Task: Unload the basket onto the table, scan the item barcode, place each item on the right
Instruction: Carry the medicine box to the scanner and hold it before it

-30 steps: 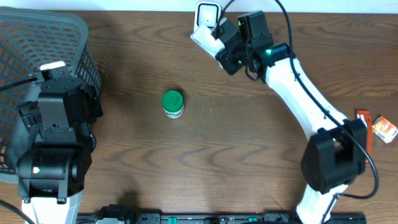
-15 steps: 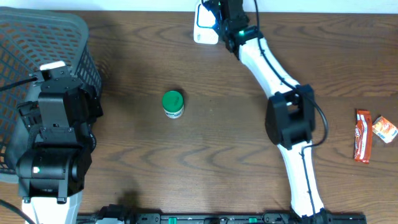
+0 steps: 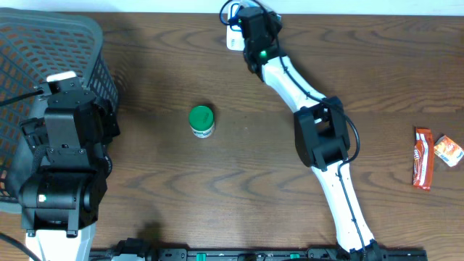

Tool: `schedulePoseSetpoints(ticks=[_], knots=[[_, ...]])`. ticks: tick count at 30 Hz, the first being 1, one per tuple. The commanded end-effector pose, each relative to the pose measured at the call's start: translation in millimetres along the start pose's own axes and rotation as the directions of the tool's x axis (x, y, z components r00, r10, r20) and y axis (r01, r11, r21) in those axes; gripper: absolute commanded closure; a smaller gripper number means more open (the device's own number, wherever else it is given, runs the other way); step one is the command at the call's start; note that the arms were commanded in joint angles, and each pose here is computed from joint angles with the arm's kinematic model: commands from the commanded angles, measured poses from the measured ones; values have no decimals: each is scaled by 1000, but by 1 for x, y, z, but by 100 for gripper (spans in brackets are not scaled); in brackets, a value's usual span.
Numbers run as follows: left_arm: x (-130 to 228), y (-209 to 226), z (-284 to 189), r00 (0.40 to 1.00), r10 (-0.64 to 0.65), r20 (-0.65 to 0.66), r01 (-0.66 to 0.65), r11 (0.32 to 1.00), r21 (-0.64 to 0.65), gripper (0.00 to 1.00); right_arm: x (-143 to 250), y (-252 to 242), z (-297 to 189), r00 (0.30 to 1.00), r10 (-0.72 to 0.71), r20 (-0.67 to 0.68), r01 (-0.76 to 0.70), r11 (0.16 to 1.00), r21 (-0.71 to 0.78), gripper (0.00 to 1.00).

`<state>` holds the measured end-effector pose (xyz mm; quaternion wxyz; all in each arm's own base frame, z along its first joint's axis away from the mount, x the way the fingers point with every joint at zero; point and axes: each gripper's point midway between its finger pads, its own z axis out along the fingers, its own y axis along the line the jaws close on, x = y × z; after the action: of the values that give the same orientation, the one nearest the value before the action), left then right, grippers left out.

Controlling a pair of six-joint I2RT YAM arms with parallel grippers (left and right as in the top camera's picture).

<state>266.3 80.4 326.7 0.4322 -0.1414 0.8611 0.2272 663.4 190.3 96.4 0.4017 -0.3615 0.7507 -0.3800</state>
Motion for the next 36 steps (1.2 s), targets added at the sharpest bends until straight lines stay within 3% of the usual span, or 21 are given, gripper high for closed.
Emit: schedulePoseSetpoints(ticks=[1,6,11,15,20,25,30,33,34,36], knots=[[1,3,1,1000,-7,-2,7,1000,-13,4,3,9,-3,991,-118,-62,121,992,46,82],[1,3,1,1000,-7,-2,7,1000,-13,4,5,-15,-17,993,-43,-108,54,994,94,85],[1,3,1,1000,-7,-2,7,1000,-13,4,1,-47,-53,993,52,-104,-50,999,19,83],[1,3,1,1000,-7,-2,7,1000,-13,4,22,-86,-105,962,205,-179,-221,972,-75,78],[1,3,1,1000,-7,-2,7,1000,-13,4,68,-105,-142,876,349,-332,-411,901,-139,81],[1,3,1,1000,-7,-2,7,1000,-13,4,151,-115,-159,714,395,-578,-558,819,-129,82],[1,3,1,1000,-7,-2,7,1000,-13,4,250,-123,-157,446,436,-781,-688,725,12,91],[1,3,1,1000,-7,-2,7,1000,-13,4,295,-121,-151,325,438,-838,-754,655,50,87],[1,3,1,1000,-7,-2,7,1000,-13,4,330,-121,-148,249,438,-864,-766,635,102,83],[1,3,1,1000,-7,-2,7,1000,-13,4,369,-117,-148,162,428,-889,-769,620,158,83]])
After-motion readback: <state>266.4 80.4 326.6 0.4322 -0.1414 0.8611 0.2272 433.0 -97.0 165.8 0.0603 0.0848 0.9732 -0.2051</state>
